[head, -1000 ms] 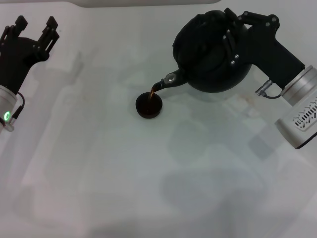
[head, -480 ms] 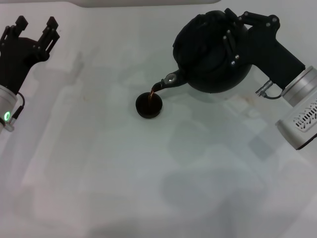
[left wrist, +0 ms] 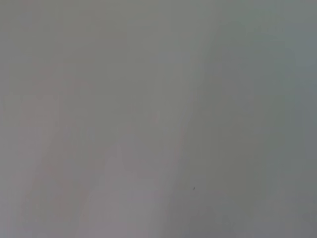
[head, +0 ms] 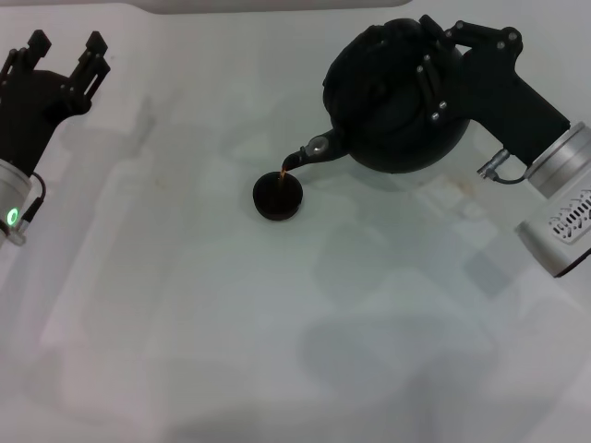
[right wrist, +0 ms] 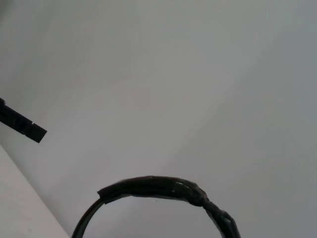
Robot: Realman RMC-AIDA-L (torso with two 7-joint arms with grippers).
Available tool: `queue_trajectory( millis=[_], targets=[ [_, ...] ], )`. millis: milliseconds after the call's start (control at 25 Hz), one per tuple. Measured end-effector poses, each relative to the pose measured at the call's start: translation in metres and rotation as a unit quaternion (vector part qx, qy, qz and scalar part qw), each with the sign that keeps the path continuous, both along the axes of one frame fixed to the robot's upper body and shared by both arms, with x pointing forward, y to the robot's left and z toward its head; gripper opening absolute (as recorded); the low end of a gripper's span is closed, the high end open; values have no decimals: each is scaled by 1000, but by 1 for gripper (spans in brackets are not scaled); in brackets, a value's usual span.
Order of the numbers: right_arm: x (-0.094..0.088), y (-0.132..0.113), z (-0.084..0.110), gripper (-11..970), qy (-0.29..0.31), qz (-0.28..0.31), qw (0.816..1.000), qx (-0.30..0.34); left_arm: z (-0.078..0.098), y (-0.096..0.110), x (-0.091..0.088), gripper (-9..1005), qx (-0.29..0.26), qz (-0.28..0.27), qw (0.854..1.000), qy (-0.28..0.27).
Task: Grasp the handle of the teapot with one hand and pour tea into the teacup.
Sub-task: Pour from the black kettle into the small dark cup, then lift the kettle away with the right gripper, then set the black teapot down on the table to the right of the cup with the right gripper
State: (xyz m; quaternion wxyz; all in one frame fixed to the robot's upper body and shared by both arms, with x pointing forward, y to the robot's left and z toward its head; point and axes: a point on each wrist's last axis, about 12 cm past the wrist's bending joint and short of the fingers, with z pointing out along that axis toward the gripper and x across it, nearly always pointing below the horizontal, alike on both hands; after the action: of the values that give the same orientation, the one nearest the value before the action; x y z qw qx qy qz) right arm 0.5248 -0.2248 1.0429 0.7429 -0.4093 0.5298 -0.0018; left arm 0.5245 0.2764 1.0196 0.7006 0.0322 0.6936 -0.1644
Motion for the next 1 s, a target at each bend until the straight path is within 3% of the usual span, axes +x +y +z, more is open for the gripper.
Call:
queue_trajectory(
  millis=[480, 720, 1000],
  targets=[
    [-2, -5, -2, 120, 91, 3, 989, 115, 1, 0, 2, 776, -2, 3, 1000, -2],
    [0, -11, -3, 120, 149, -16, 967, 207, 0, 2, 1, 776, -5, 11, 1000, 0],
    [-7, -43, -14, 121, 199, -77, 931, 296, 0, 2, 1, 776, -6, 12, 1000, 1]
  ],
)
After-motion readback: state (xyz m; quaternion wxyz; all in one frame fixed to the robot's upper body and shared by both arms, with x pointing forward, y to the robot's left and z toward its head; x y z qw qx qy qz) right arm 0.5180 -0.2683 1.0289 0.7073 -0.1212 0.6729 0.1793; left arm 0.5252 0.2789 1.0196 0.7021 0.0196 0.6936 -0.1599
